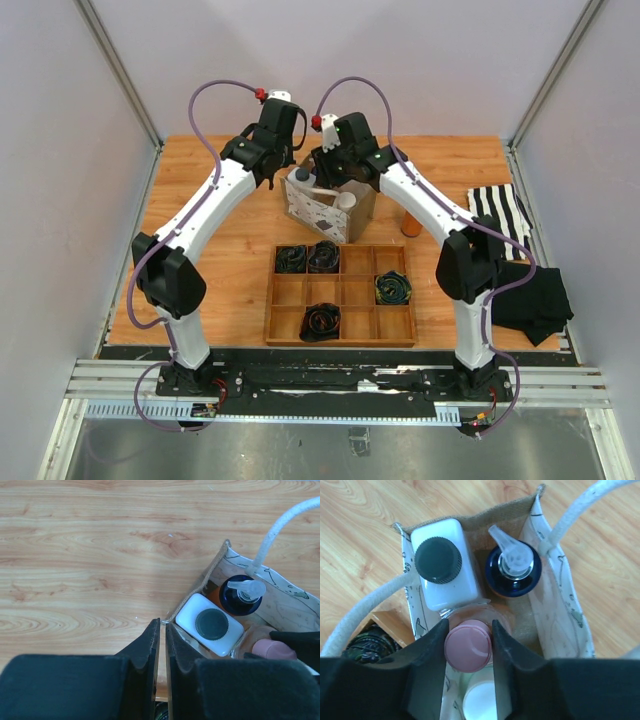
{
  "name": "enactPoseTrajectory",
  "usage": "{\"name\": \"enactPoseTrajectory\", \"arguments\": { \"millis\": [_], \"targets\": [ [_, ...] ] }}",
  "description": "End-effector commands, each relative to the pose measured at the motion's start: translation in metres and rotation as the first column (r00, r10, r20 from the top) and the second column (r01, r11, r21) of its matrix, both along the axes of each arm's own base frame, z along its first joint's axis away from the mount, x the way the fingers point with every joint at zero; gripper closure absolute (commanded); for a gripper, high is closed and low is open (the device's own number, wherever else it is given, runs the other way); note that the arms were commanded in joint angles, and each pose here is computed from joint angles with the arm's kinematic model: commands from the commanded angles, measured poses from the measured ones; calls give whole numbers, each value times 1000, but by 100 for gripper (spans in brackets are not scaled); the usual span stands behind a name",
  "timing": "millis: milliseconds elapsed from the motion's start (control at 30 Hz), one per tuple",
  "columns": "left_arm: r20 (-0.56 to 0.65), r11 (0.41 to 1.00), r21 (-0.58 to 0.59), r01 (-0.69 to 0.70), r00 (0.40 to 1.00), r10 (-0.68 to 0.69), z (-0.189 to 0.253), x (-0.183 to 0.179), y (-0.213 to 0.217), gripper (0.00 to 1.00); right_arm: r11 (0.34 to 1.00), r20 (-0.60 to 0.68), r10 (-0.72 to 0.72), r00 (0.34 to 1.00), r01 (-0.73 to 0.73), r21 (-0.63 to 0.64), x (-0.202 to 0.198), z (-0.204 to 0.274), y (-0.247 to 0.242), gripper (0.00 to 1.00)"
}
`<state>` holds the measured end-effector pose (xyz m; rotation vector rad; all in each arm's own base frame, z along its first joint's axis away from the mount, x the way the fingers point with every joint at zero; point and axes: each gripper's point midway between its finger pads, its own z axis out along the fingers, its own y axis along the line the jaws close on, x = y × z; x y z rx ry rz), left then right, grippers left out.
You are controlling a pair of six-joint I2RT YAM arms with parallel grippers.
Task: Take the personal care products out of the canvas bag
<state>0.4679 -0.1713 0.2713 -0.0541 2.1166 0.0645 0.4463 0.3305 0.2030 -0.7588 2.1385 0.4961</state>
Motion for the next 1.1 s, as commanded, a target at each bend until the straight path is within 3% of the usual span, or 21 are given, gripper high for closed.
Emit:
{"name": "enactPoseTrajectory", "arguments": {
  "millis": [0,100,167,200,333,400,600,667,800,1067],
  "targets": [
    [54,1000,0,-18,998,18,19,-1,6,86,999,-33,30,999,-30,-11,-9,-3,10,72],
    [54,1000,-7,-9,999,9,19,-1,4,86,999,-24,21,999,-22,-31,-11,-1,6,77],
    [49,1000,-24,10,999,-9,18,0,-1,86,999,-14,14,1000,-15,-40,-11,1,3,97],
    [45,999,-36,26,999,-24,16,-1,-5,85,999,-5,6,1000,-6,-45,-10,4,1,99],
    [21,987,-99,124,992,-123,3,-1,-28,81,999,58,-22,998,24,-26,-6,31,-3,99],
    [-11,983,-103,154,988,-156,-12,-2,-38,78,999,138,-52,989,50,13,-8,73,-11,99],
    [-105,990,-8,139,985,-139,-55,4,-40,73,989,279,-147,949,135,60,-15,159,-44,99],
    [-113,990,-12,140,984,-140,-61,4,-42,68,985,309,-172,935,154,83,-16,185,-58,99],
    [-114,986,-42,160,980,-164,-62,4,-50,60,975,349,-219,911,192,113,-19,217,-85,99],
    [-123,984,-45,170,977,-174,-67,7,-54,57,951,366,-307,878,266,160,-18,240,-135,99]
  ]
}}
